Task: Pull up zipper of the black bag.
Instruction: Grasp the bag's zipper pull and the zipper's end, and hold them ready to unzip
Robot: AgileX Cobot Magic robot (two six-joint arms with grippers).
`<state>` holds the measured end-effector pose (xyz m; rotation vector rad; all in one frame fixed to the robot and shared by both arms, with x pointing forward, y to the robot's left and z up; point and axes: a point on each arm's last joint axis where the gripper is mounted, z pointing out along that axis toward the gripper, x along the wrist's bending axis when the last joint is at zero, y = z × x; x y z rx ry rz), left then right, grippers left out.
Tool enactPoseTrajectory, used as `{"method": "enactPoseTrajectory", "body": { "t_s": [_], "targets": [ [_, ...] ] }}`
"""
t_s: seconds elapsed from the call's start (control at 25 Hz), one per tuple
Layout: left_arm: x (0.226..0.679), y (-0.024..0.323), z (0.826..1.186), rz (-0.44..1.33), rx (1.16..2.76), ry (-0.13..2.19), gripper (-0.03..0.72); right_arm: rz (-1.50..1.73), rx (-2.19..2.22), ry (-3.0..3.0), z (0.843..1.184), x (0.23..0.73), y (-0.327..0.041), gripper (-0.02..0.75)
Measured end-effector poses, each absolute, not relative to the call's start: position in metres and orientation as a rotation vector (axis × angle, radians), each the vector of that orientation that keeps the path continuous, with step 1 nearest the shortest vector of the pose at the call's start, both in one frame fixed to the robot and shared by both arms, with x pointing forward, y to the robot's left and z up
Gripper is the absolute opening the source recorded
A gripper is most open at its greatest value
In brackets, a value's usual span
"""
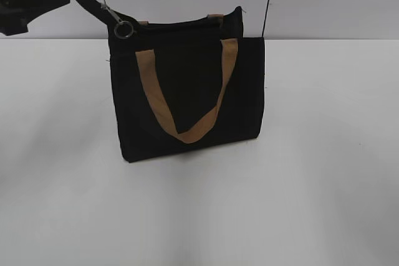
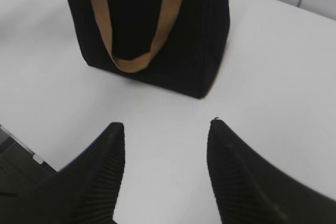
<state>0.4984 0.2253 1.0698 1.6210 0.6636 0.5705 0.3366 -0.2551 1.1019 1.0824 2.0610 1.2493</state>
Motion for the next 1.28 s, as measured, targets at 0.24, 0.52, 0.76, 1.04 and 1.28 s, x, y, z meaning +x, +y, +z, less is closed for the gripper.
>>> {"method": "enactPoseTrajectory", "body": {
  "t_s": [0.24, 0.52, 0.76, 1.04, 1.28],
  "targets": [
    [0.498, 0.225, 1.070, 0.569, 1.621, 0.661, 0.009, 1.350, 0.929, 2.136, 1.108, 0.377, -0.246, 0.389],
    [0.498, 0.225, 1.070, 0.570, 1.621, 0.662, 0.009, 1.351, 0.818, 2.261, 1.109, 0.433, -0.223, 0.389],
    [0.498, 0.225, 1.069, 0.575, 1.638, 0.658, 0.009, 1.355, 0.743, 2.373, 1.101, 0.483, -0.181, 0.389],
    [0.498, 0.226, 1.067, 0.585, 1.660, 0.660, 0.009, 1.350, 0.546, 2.466, 1.089, 0.527, -0.121, 0.389],
    [0.503, 0.231, 1.067, 0.618, 1.634, 0.744, 0.009, 1.352, 0.431, 2.460, 1.082, 0.558, -0.077, 0.389]
  ]
}}
